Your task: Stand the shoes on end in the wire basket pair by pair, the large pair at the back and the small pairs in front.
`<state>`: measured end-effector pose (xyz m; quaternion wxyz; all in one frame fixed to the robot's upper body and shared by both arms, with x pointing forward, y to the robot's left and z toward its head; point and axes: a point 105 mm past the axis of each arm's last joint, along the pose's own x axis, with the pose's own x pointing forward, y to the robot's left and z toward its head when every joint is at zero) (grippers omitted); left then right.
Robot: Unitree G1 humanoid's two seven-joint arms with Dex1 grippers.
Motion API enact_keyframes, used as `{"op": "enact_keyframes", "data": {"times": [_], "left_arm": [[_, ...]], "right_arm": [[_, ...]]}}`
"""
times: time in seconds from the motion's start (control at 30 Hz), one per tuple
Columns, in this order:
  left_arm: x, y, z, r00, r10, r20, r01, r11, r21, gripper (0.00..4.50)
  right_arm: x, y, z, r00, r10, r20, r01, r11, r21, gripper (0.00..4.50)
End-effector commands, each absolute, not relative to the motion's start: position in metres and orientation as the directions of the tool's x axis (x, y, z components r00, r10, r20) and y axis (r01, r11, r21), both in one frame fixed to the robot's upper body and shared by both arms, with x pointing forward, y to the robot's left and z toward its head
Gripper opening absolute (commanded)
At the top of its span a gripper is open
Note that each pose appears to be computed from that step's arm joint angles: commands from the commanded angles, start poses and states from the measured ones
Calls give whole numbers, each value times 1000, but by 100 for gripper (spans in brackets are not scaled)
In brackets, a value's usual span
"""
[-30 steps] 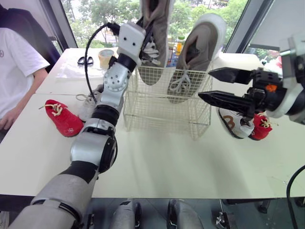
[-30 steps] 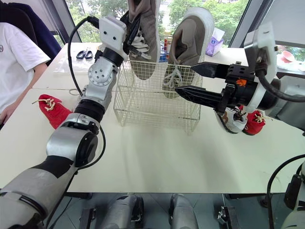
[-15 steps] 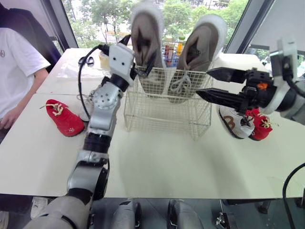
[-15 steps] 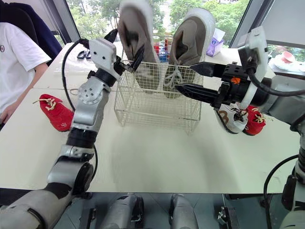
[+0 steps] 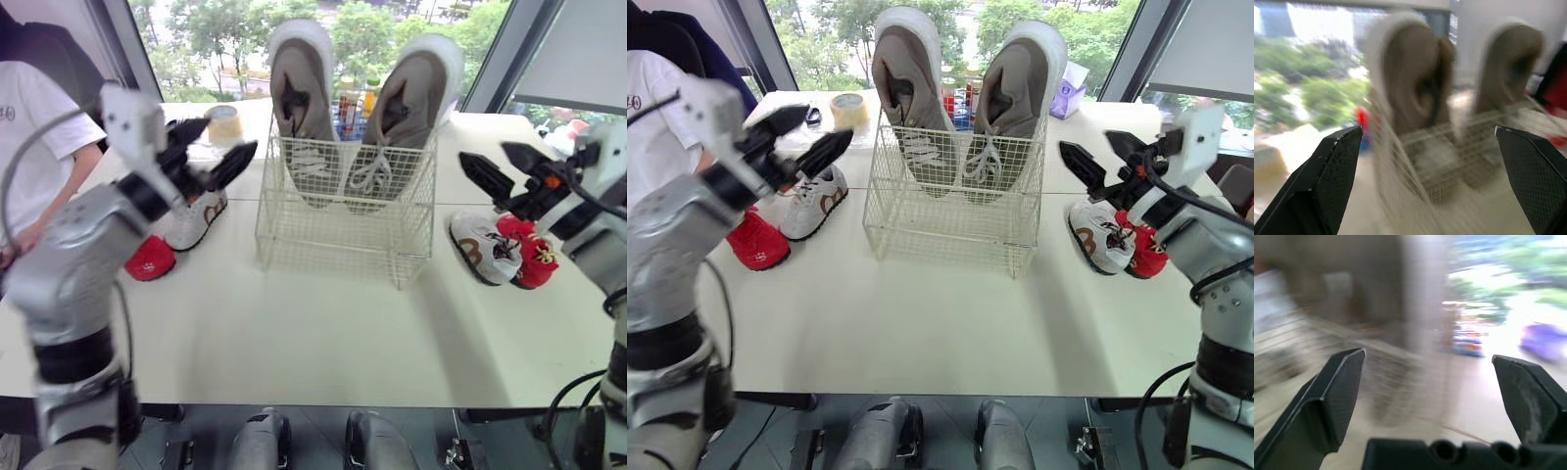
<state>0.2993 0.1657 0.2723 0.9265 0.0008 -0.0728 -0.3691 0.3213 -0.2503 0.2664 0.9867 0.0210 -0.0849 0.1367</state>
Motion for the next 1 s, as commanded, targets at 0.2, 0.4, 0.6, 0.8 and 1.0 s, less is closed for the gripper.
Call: {"op": "enact_keyframes", "data": {"times": [0.2, 0.4, 0.6, 0.8, 1.0], "left_arm": [[238, 132, 227, 486, -873, 35, 866, 476, -152, 444], [217, 105, 203, 427, -904, 11, 879, 412, -240, 444], [211, 89, 194, 411, -911, 6, 879, 395, -267, 444], [218, 88, 199, 444, -895, 42, 864, 415, -286, 444], [222, 89, 197, 464, -886, 21, 855, 442, -272, 444]], "right_arm": [[305, -266, 228, 992, 28, 120, -29, 1000, 5, 450], [291, -276, 182, 998, 52, -26, -54, 994, -98, 450], [284, -287, 156, 992, 71, -104, -84, 988, -129, 450], [290, -296, 142, 987, 89, -136, -106, 986, -125, 450], [302, -297, 130, 981, 109, -158, -124, 988, -87, 450]]}}
